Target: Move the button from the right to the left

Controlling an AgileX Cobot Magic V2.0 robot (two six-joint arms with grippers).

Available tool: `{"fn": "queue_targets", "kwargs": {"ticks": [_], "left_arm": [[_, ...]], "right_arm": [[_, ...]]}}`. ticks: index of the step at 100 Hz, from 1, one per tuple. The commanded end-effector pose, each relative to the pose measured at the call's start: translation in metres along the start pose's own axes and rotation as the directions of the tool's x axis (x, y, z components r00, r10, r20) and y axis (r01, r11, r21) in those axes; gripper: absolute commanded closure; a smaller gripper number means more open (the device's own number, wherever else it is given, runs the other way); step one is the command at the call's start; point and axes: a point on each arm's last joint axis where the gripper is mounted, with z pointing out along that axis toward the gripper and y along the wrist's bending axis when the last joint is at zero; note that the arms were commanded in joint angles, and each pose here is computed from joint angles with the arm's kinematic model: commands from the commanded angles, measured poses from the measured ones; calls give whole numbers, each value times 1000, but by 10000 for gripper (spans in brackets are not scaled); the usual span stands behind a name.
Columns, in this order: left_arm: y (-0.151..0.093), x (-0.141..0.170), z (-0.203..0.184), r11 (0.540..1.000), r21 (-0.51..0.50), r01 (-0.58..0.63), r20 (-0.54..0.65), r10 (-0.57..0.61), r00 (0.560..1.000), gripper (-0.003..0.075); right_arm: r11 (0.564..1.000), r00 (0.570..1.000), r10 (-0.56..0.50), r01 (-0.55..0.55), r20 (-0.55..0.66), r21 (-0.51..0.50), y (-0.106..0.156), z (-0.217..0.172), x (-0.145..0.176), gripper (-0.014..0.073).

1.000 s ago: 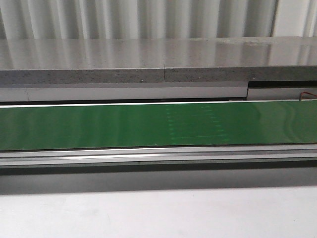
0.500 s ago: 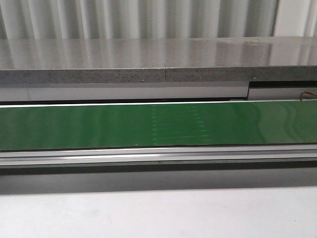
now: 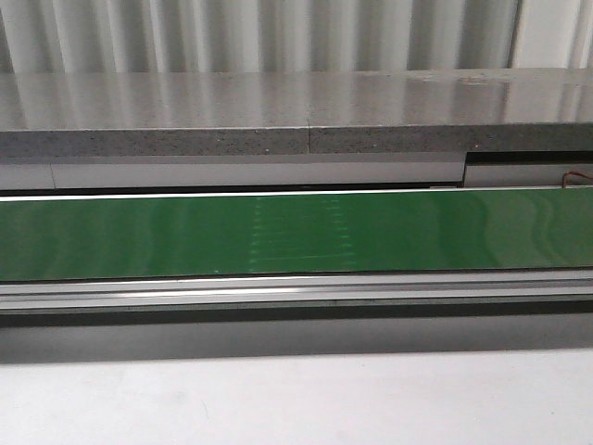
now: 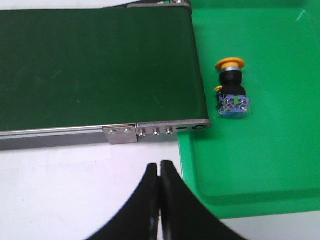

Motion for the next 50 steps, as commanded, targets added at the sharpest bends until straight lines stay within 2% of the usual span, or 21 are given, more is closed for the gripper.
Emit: {"fn": "queue_targets", "kwargs": {"ticks": [1, 18, 25, 30, 50], "left_arm": [[-1, 4, 0, 1000, 9, 17, 77, -17, 997, 741], [-1, 4, 0, 1000, 9, 17, 77, -17, 997, 741], [-1, 4, 0, 1000, 9, 17, 77, -17, 997, 741], [-1, 4, 0, 1000, 9, 17, 77, -17, 997, 741], [-1, 4, 0, 1000, 9, 17, 77, -17, 997, 741]], "right_arm": [[1000, 1000, 1, -1, 27, 3, -1, -1, -20, 548], [999, 997, 35, -37, -62, -25, 3, 6, -35, 179], [999, 996, 37, -40, -86, -27, 3, 8, -42, 81], [999, 994, 37, -40, -99, -27, 3, 8, -47, 56], [1000, 989, 26, -23, -147, 21, -4, 9, -67, 66]]}}
